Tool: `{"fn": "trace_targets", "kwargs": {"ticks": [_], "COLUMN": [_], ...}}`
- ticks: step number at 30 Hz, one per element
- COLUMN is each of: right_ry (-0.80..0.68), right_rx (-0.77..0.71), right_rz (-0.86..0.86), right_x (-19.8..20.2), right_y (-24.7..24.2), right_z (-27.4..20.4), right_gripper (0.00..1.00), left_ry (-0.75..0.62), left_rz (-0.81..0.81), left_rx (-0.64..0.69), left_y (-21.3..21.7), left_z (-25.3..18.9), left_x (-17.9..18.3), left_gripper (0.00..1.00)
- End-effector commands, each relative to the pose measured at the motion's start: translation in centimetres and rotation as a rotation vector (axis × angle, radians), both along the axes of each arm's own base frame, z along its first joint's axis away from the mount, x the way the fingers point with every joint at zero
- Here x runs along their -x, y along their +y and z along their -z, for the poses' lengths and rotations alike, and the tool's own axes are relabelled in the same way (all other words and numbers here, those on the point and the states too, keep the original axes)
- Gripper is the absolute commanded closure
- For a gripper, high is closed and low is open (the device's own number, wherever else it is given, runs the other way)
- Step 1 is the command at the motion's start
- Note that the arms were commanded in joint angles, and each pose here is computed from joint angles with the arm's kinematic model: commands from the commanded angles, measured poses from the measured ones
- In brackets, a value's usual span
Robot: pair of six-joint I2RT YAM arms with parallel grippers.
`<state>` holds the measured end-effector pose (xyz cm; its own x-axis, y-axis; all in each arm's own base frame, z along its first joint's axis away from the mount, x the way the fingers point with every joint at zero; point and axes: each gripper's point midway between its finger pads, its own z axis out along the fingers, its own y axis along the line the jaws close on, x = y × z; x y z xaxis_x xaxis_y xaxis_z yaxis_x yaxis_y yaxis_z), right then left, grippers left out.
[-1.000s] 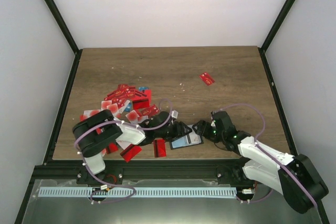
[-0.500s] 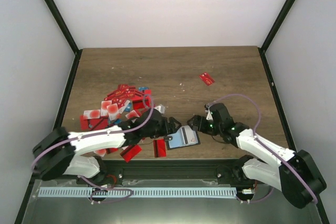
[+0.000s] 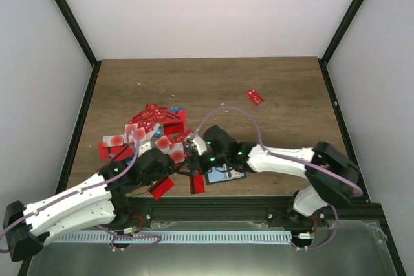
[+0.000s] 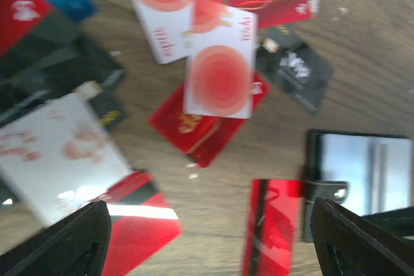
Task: Put the credit cards into the card holder
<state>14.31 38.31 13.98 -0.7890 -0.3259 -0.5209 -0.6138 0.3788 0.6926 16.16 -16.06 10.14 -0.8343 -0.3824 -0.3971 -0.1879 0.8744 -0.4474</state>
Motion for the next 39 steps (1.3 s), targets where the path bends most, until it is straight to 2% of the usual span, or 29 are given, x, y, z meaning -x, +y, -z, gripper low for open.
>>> {"fn": "trace_targets", "kwargs": {"ticks": [1, 8, 15, 20, 27, 39], "right_ry": [-0.031, 0.003, -0.004, 0.005, 0.023, 0.091], "right_rx": [-0.079, -0.052, -0.021, -0.015, -0.002, 0.086], "right_rz": [-0.211, -0.300, -0.305, -0.255, -0.246, -0.235], "right_x": [2.9, 3.6, 1.6, -1.1, -2.8, -3.3], "right_y": [4.9, 9.4, 12.6, 13.0, 13.2, 13.9], "right_z": [-1.1, 1.1, 3.4, 4.2, 5.2, 8.0], "right_gripper": [0.32, 0.36, 0.41, 0.43, 0.44, 0.44], "left_ry": [0.090, 0.147, 0.059, 0.029, 0.047, 0.104], "left_rz": [-0.092, -0.152, -0.252, -0.257, -0.268, -0.248], "left_rx": [-0.059, -0.094, -0.073, -0.003, 0.033, 0.083], "left_y": [4.3, 6.6, 7.3, 6.3, 6.6, 6.3], "left_z": [1.4, 3.8, 3.8, 4.2, 5.9, 7.8], "left_x": [2.6, 4.2, 2.5, 1.2, 0.3, 0.7], "left_gripper": [0.14, 0.17, 0.25, 0.30, 0.44, 0.45]}}
